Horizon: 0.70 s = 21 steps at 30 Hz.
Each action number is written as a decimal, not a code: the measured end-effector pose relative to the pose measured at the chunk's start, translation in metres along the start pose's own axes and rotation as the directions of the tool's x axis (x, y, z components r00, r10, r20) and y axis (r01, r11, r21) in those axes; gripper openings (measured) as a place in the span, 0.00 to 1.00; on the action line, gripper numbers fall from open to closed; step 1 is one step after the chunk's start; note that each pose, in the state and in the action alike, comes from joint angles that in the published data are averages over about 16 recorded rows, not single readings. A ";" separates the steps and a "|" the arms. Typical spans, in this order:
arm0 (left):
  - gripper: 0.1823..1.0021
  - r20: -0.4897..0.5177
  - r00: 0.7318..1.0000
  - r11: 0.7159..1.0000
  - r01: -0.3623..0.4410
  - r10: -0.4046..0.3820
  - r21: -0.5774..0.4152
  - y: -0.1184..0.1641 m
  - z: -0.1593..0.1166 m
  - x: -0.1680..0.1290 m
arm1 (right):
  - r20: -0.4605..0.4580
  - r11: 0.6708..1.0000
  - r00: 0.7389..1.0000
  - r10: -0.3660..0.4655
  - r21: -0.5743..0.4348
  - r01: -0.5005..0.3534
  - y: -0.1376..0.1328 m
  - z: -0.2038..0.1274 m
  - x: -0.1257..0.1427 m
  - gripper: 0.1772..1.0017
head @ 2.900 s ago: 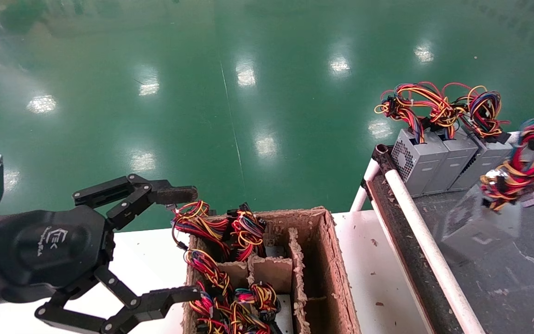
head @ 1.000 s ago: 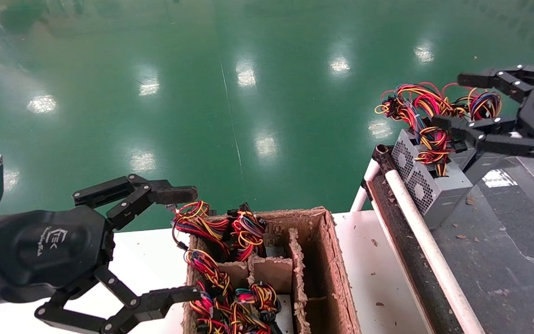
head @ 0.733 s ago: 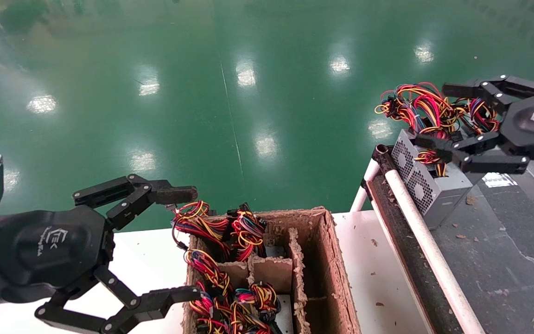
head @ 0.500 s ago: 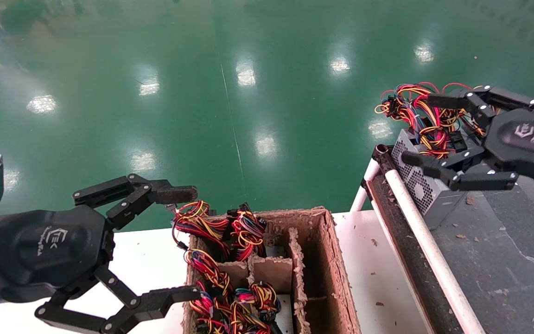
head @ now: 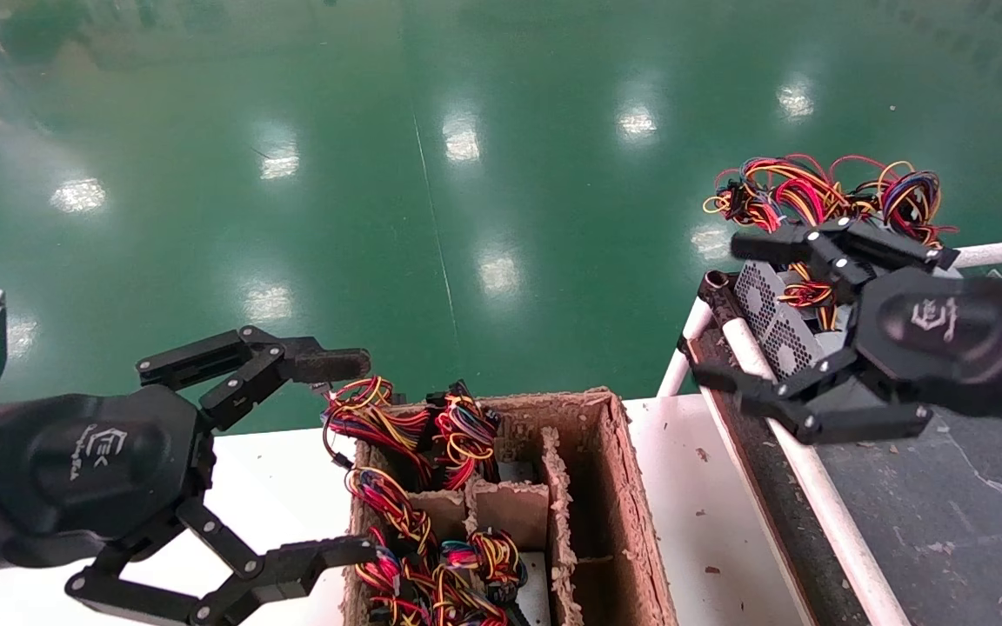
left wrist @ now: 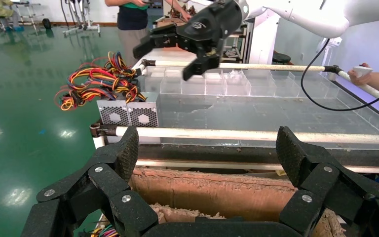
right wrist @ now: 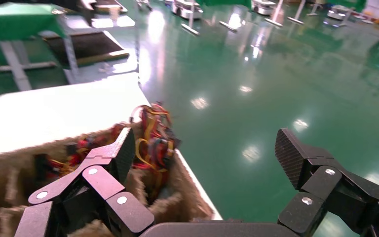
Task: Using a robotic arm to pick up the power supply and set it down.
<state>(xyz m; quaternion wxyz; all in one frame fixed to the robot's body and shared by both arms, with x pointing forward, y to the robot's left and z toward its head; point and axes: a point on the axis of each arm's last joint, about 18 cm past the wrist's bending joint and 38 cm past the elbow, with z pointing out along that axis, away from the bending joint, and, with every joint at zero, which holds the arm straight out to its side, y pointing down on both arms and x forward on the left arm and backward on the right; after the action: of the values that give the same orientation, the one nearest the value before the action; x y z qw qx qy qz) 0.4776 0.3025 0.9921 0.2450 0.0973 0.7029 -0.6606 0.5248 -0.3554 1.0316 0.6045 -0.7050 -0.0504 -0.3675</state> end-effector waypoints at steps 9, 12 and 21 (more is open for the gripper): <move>1.00 0.000 1.000 1.000 0.000 0.000 0.000 0.000 0.000 0.000 | 0.096 0.998 0.994 0.042 0.051 -0.047 -0.002 0.013 -0.032 1.00; 1.00 0.000 1.000 1.000 0.000 0.000 0.000 0.000 0.000 0.000 | 0.130 0.996 0.990 0.056 0.067 -0.065 -0.003 0.016 -0.043 1.00; 1.00 0.000 1.000 1.000 0.000 0.000 0.000 0.000 0.000 0.000 | 0.209 0.988 0.974 0.089 0.102 -0.113 -0.006 0.023 -0.070 1.00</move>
<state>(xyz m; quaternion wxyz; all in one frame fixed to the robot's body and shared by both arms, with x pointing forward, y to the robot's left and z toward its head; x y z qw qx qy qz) 0.4777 0.3025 0.9921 0.2450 0.0973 0.7029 -0.6606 0.4815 -0.3073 0.9963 0.6530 -0.7053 -0.0969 -0.2585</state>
